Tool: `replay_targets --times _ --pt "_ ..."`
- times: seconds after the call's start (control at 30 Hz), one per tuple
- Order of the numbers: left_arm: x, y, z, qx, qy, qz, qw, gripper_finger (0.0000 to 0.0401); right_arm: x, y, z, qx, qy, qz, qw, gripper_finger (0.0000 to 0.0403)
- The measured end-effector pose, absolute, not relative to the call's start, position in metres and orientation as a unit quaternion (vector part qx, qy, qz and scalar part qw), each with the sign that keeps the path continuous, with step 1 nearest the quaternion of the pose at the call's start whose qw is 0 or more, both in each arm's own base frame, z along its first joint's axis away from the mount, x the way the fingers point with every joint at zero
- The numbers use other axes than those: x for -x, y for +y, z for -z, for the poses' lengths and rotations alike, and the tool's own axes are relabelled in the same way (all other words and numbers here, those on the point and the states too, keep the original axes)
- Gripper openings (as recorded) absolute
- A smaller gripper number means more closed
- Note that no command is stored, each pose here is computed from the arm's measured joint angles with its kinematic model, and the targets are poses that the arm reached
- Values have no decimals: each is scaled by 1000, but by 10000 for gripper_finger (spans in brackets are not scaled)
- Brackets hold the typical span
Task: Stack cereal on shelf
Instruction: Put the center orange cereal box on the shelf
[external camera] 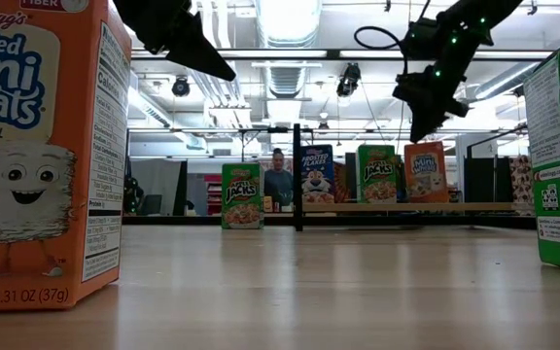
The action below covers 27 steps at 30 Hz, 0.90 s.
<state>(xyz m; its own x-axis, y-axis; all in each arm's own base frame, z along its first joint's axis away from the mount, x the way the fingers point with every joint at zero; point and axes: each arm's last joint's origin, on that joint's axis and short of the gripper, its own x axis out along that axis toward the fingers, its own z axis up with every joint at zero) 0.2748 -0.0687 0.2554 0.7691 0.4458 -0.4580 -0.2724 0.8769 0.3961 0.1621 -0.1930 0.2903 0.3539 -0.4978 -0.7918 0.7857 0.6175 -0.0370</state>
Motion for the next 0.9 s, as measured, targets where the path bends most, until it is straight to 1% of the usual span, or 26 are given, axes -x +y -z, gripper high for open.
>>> replay_targets --times 0.2,0.4,0.57,0.77,0.9 --pt "-275 -69 -255 -155 279 -193 928 0 -160 -191 -290 -156 434 382 801 13" --pt "-275 -69 -255 -155 279 -194 928 0 -156 -188 -291 -94 490 366 785 12" --pt "-275 -69 -255 -155 279 -194 928 0 -154 -188 -300 -69 506 354 784 12" --pt "-275 -69 -255 -155 279 -194 928 0 -152 -179 -316 -95 508 355 779 12" --pt "-275 -69 -255 -155 279 -194 928 0 -148 -164 -316 -154 543 316 763 12"
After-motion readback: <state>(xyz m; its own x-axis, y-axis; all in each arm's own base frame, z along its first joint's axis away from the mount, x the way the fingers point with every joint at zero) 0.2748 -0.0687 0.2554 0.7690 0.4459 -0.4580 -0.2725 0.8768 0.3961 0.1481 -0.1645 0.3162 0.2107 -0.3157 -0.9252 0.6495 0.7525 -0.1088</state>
